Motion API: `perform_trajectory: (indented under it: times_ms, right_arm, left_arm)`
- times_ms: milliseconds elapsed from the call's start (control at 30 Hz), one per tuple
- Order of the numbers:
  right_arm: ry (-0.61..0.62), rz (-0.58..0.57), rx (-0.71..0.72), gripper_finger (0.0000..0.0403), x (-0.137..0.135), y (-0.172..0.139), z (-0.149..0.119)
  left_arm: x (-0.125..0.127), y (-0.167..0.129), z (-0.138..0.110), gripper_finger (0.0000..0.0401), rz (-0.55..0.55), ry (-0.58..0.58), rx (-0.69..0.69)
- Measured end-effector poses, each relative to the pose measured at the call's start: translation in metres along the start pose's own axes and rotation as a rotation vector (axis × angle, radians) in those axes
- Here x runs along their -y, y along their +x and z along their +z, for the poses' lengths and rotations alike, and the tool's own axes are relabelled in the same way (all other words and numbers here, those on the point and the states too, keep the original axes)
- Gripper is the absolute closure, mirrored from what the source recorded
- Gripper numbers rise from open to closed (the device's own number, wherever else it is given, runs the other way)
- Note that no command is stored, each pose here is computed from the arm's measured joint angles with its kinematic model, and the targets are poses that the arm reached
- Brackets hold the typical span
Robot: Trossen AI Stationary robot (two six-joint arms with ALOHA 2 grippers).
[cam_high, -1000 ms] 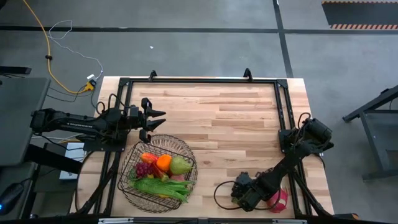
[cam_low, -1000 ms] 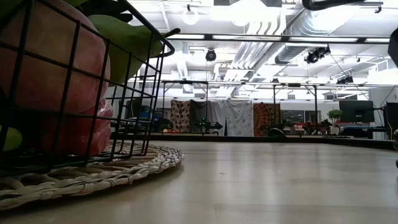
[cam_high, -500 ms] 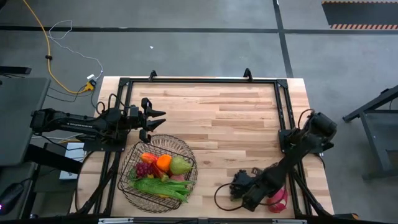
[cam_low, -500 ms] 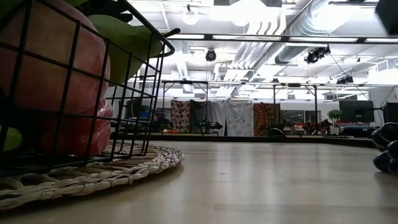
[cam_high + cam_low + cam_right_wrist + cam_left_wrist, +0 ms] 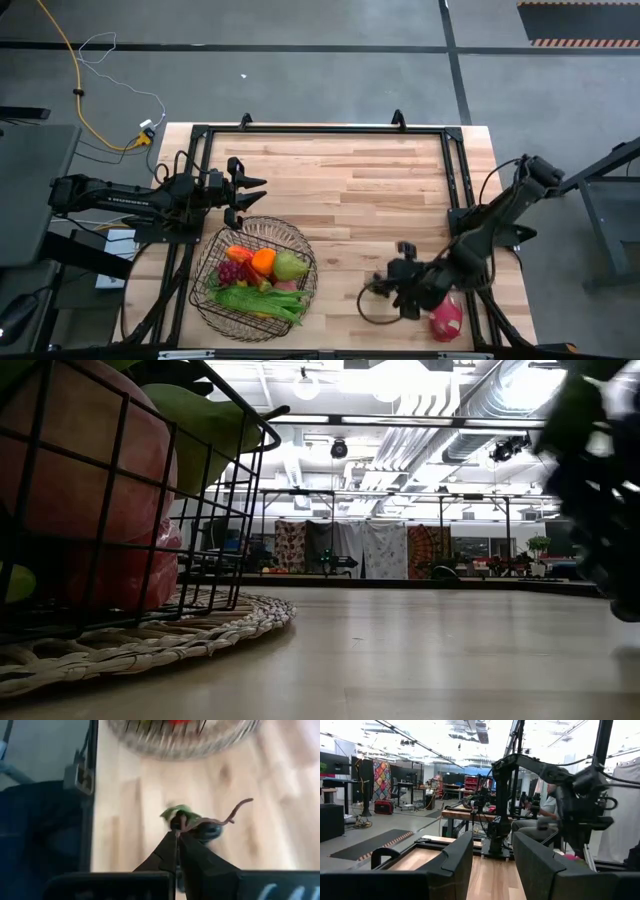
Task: Build produce basket
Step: Put the purple grapes into the black wire basket
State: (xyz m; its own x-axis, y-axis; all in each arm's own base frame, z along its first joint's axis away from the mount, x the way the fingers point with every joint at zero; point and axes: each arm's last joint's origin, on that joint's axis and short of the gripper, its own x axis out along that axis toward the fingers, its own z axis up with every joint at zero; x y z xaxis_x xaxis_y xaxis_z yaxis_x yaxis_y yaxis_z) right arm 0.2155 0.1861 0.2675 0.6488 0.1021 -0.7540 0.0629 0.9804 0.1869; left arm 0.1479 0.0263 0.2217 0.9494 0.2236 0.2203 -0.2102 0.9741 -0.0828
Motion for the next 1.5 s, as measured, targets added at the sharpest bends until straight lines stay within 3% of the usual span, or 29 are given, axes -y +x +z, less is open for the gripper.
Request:
perform_trajectory:
  times_ms: [367, 567, 800, 1100, 1500]
  right_arm:
    - [-0.276, -0.165, 0.251, 0.0402, 0.047, -0.008, 0.054]
    - [-0.333, -0.145, 0.299, 0.0403, 0.078, 0.005, 0.073]
    - [-0.332, -0.055, 0.491, 0.0403, 0.115, 0.018, 0.075]
    - [-0.322, -0.028, 0.755, 0.0403, 0.151, 0.022, 0.081]
    - [-0.287, -0.079, 0.757, 0.0403, 0.162, 0.025, 0.08]
  left_arm:
    - [0.001, 0.0, 0.003, 0.0272, -0.039, -0.006, 0.024]
    - [0.001, 0.0, 0.003, 0.0272, -0.04, -0.007, 0.023]
    - [0.001, 0.0, 0.002, 0.0272, -0.04, -0.007, 0.023]
    - [0.002, 0.0, 0.005, 0.0272, -0.044, -0.055, 0.05]
    - [0.008, 0.0, 0.011, 0.0272, -0.138, -0.094, 0.081]
